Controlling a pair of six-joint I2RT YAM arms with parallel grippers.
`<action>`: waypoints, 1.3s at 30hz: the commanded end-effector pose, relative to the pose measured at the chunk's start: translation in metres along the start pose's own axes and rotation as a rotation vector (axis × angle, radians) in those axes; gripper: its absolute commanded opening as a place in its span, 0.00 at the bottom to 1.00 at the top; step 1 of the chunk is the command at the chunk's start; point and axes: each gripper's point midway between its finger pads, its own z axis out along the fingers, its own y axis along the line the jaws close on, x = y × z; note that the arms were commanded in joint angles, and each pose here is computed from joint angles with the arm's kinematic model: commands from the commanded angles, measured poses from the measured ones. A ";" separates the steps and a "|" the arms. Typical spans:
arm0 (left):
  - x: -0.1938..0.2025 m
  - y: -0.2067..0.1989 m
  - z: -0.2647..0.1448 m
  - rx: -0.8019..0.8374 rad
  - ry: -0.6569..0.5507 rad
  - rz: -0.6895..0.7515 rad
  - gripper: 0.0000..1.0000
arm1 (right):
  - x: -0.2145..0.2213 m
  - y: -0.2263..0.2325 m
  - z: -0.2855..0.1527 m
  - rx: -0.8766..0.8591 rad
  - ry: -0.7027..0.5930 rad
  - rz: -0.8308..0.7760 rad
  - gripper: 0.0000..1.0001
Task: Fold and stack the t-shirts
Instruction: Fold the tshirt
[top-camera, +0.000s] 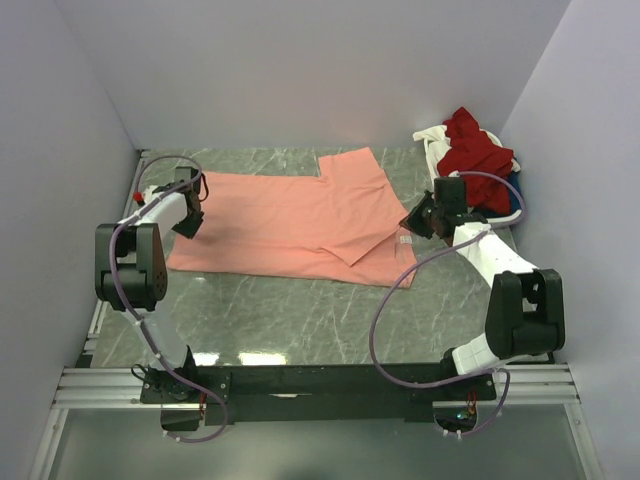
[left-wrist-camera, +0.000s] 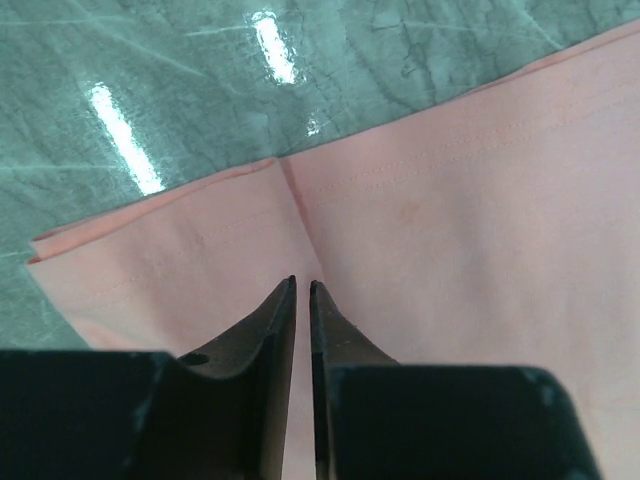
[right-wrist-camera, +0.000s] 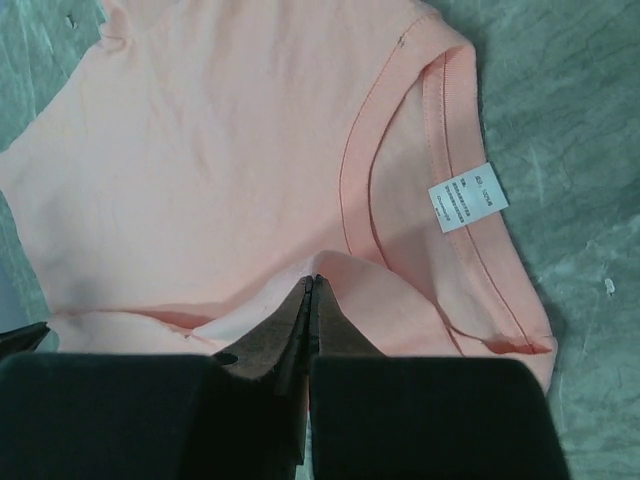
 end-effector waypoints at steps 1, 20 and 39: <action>-0.005 -0.015 -0.002 0.043 -0.001 0.014 0.20 | -0.025 0.018 0.000 -0.049 -0.052 -0.029 0.04; 0.013 0.012 -0.060 0.278 0.031 -0.020 0.69 | 0.110 0.045 0.013 -0.118 0.131 -0.205 0.47; 0.023 0.028 -0.065 0.308 0.043 -0.003 0.69 | 0.159 0.040 0.038 -0.101 0.221 -0.181 0.46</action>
